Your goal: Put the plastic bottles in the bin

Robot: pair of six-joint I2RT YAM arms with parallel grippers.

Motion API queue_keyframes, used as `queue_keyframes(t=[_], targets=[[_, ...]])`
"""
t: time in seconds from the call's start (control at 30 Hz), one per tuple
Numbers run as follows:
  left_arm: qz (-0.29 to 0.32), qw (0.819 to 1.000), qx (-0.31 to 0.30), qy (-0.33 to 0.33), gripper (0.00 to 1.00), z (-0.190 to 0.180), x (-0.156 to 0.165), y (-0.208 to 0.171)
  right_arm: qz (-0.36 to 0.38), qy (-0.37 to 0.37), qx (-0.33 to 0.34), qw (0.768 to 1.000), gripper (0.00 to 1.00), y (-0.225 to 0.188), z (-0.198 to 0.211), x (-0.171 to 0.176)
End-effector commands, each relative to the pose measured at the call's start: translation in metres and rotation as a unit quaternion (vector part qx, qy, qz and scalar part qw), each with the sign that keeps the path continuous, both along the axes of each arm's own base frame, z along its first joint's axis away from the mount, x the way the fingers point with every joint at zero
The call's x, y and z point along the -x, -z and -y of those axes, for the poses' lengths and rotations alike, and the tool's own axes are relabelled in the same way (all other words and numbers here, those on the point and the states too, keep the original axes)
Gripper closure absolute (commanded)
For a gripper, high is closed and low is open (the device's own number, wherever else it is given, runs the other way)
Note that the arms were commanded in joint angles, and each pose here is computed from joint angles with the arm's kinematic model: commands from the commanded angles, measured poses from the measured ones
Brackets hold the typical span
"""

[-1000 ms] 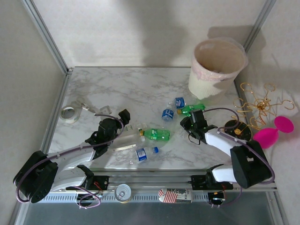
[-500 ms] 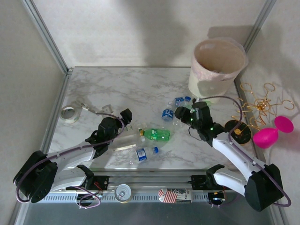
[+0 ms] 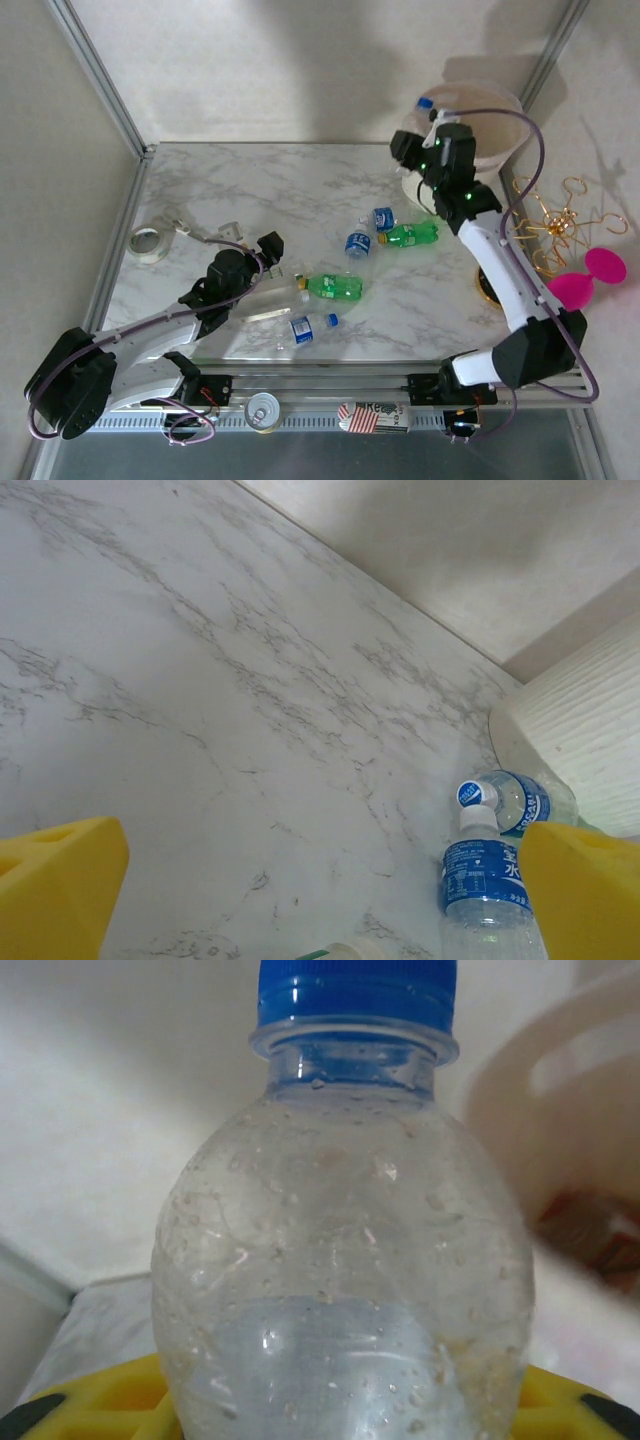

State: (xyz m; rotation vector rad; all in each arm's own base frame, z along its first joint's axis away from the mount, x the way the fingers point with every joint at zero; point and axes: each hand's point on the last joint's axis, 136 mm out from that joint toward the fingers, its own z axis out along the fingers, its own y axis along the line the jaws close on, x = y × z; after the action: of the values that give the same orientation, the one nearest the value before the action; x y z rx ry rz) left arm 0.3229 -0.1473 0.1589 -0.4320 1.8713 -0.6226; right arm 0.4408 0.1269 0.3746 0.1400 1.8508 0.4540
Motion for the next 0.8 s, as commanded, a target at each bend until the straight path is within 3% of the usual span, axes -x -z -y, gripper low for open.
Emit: queue_keyframes(t=[0.0,0.3,0.47,0.63,0.77], targets=[[-0.001,1.000,0.006,0.002,0.00,0.000,-0.002,-0.003,0.037,0.059,0.030,0.997,0.54,-0.023,0.035,-0.026],[-0.015,0.999,-0.009,0.028,0.00,0.010,-0.004,0.004,0.042,0.180,0.065,0.981,0.54,-0.021,0.113,-0.089],[-0.017,0.999,-0.002,0.032,0.00,0.013,-0.003,0.007,0.011,0.190,0.086,0.978,0.52,0.004,0.124,-0.112],[-0.017,0.999,-0.006,0.048,0.00,0.024,-0.011,0.003,-0.009,0.181,0.097,0.979,0.44,0.021,0.121,-0.121],[-0.025,0.996,-0.011,0.081,0.00,0.041,-0.019,0.001,-0.003,0.180,0.098,0.979,0.27,0.011,0.122,-0.119]])
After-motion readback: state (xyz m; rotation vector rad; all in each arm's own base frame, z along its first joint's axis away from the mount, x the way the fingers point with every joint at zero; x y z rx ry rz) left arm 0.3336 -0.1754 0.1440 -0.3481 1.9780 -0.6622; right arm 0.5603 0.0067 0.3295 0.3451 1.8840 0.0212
